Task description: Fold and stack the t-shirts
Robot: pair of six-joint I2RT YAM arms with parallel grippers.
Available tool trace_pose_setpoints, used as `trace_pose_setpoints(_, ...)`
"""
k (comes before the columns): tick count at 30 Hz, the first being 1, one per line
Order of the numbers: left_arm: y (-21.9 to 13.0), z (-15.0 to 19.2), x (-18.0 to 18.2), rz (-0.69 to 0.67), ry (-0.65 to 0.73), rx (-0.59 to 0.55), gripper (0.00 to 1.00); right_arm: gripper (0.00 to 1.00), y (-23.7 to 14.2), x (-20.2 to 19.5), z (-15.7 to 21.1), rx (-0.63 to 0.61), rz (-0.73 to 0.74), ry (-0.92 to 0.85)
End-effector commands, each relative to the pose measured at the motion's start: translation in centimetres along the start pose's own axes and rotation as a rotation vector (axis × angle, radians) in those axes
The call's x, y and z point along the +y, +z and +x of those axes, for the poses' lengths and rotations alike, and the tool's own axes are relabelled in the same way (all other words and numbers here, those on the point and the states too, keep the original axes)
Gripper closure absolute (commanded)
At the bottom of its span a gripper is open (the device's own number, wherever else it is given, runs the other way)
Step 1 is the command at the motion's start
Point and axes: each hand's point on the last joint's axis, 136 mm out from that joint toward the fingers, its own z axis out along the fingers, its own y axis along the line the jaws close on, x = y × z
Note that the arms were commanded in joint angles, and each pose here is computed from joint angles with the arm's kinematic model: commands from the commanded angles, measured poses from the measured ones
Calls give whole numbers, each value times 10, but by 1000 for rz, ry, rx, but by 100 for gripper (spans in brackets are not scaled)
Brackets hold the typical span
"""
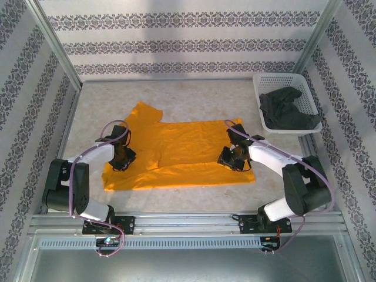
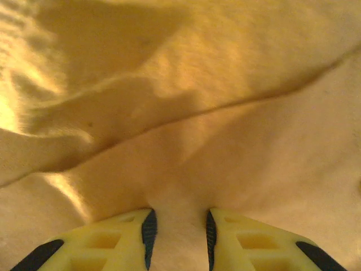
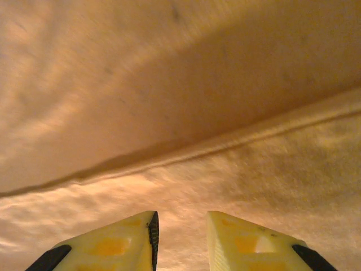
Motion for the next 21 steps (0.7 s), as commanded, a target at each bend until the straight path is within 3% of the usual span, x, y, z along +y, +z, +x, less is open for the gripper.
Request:
trace_pose_setpoints(1, 1, 1, 38, -96, -99, 9, 67, 69, 12, -14, 21, 84, 77, 33)
trace_pose_setpoints(6, -8, -10, 63, -117, -150, -14, 67, 69, 22, -9, 42, 171, 97, 25)
trace_pose_setpoints(12, -25, -36, 63, -110, -140, -63, 67, 67, 15, 18, 55, 190, 25, 26)
trace_pose_setpoints(14, -40, -52, 46, -73, -109, -109, 64, 65, 4, 28, 48, 147, -1, 14)
trace_pose_setpoints(18, -72, -93, -11, 55, -16, -226, 61, 57, -30, 48, 11, -60, -70, -76)
trace_pose_setpoints(21, -72, -116, -53, 130, 40, -239, 60, 55, -47, 62, -22, -168, -134, -121)
